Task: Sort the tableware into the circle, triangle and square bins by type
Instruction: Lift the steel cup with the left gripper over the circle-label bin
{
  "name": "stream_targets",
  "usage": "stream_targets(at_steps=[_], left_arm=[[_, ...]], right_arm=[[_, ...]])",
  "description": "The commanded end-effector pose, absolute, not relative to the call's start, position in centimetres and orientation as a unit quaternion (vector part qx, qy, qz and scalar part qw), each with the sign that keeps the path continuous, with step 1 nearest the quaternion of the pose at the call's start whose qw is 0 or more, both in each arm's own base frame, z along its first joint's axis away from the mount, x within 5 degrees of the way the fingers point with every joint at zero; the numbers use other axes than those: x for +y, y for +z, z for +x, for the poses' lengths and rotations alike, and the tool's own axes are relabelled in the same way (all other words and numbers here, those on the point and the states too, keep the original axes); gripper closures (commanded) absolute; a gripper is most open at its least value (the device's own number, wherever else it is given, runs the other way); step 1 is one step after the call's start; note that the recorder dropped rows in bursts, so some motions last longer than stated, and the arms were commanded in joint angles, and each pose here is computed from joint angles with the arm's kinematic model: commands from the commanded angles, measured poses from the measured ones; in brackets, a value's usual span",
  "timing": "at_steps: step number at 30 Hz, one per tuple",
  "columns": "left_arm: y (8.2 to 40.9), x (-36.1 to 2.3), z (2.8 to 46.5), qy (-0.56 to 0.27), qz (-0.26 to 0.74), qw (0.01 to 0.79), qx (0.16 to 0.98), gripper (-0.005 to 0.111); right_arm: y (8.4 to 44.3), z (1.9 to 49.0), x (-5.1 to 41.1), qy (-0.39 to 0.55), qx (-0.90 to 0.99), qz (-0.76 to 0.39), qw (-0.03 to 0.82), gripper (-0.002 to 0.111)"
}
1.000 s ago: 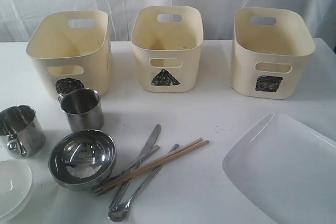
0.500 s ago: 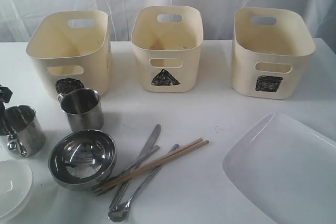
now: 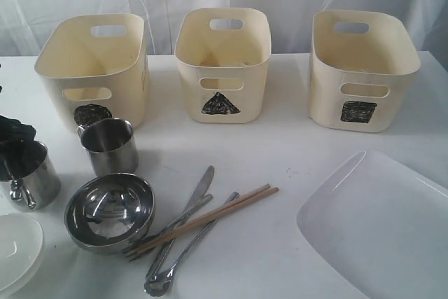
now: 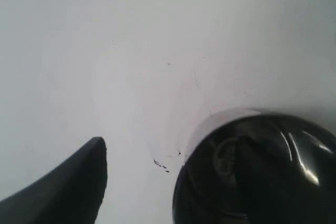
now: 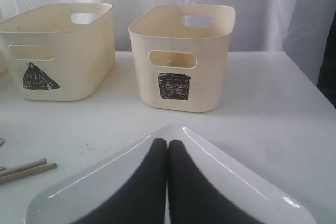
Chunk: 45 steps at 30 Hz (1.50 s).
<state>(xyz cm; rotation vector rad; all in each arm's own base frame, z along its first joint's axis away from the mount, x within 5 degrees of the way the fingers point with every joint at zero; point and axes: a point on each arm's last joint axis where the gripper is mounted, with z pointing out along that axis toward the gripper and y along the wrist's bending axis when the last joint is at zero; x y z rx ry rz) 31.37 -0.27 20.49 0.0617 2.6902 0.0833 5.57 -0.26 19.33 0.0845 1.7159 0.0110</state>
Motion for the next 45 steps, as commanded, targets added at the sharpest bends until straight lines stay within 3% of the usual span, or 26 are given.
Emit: stream_targets(at_steps=[1,10,14,19,24,27,35,40,45], left_arm=[[19.6,-0.1,31.6,0.026,-0.01,0.208,0.978,0.035],[17.6,-0.1,31.7,0.031,-0.007,0.163,0.986,0.038],[17.4,-0.1,31.6,0.032,-0.008,0.153,0.988,0.061],[17.4,-0.1,31.6,0.032,-0.008,0.152,0.988,0.103],[17.8,0.0,31.5,0.033,-0.021,0.154,0.987,0.107],[20.1,0.1,30.5,0.03,-0.052,0.169,0.984,0.107],[33.2,0.2,26.4,0.016,-0.047,0.405,0.913,0.107],[34.6,0.0,27.5,0.009,-0.032,0.491,0.87,0.107],[37.2,-0.6,28.9,-0.017,-0.013,0.629,0.777,0.107]], right_arm=[[19.2,5.5,-0.2,0.007,0.755,0.037,0.655,0.108],[19.2,5.5,-0.2,0.007,0.755,0.037,0.655,0.108],[19.2,5.5,-0.2,0.006,0.755,0.036,0.655,0.108],[19.2,5.5,-0.2,0.006,0.755,0.036,0.655,0.108],[19.2,5.5,-0.2,0.006,0.755,0.036,0.655,0.108],[19.2,5.5,-0.2,0.006,0.755,0.036,0.655,0.108],[19.2,5.5,-0.2,0.007,0.755,0.037,0.655,0.108],[19.2,5.5,-0.2,0.007,0.755,0.037,0.655,0.108],[19.2,5.5,-0.2,0.007,0.755,0.037,0.655,0.108]])
